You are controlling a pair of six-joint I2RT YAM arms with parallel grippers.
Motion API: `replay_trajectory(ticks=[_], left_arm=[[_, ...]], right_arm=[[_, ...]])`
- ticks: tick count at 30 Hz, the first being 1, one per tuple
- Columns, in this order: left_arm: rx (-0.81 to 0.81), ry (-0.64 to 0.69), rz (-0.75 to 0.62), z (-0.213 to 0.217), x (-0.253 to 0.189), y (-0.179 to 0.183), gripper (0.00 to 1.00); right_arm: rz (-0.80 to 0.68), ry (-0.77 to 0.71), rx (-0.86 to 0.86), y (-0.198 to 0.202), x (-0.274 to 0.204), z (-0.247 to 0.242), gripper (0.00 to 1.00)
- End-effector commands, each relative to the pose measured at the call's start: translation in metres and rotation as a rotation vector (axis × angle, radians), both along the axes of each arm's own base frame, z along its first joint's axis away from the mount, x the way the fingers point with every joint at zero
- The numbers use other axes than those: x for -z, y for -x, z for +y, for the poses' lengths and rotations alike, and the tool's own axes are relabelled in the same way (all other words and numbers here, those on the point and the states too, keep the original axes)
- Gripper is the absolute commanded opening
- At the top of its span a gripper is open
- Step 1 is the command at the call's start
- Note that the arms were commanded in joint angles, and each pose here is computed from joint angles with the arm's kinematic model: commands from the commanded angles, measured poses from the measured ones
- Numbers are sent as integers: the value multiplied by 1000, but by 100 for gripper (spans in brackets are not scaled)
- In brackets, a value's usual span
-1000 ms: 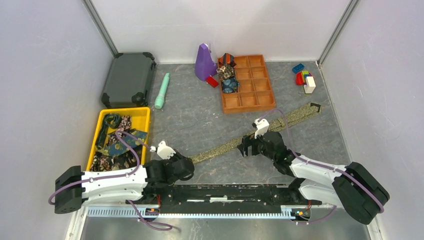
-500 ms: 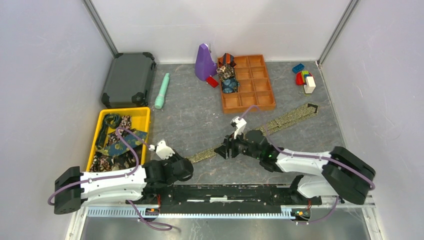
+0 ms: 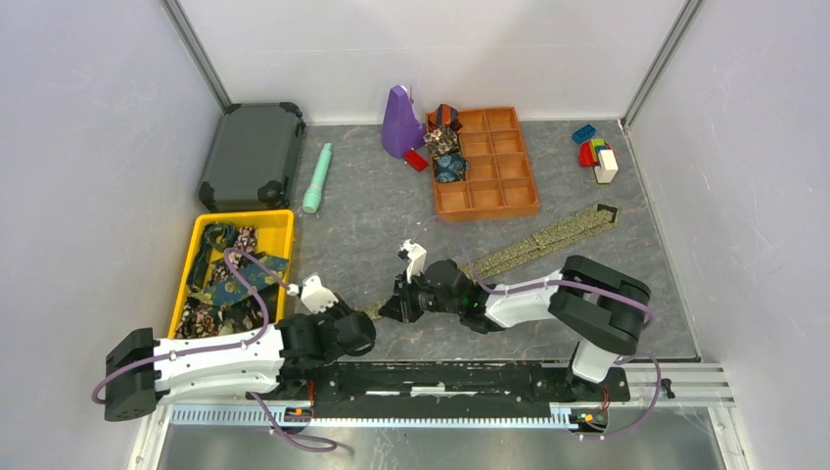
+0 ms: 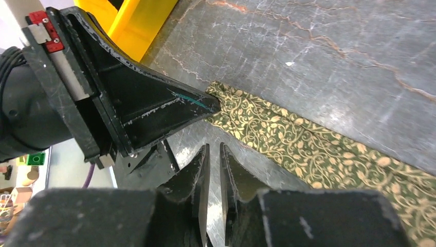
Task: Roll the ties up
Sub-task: Roll the tie at the center of the board.
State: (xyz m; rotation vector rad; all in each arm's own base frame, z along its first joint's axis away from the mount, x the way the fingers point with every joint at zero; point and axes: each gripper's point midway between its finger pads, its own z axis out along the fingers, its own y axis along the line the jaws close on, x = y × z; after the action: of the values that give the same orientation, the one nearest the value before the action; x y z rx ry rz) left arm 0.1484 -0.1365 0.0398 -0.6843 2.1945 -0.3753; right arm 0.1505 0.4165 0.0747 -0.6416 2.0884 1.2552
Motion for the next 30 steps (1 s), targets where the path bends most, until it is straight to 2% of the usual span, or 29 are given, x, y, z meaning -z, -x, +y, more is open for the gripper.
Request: replay_trajectory(ticks=[1,16,26,30], left_arm=[[-66,25,-51,6,-12,-8,2],[-62,85,-56,3,-24,-7,2],[-75,42,-64,9,-36,-8,2],[-76,37,-69,8,-40,-10,2]], right_arm=[[11,-74,-30,-1,-13,27,17],[21,83,-27,-20,52,46,13],[-84,93,6,-36,3,34,15],[-74,109,17,-34,3,26,15]])
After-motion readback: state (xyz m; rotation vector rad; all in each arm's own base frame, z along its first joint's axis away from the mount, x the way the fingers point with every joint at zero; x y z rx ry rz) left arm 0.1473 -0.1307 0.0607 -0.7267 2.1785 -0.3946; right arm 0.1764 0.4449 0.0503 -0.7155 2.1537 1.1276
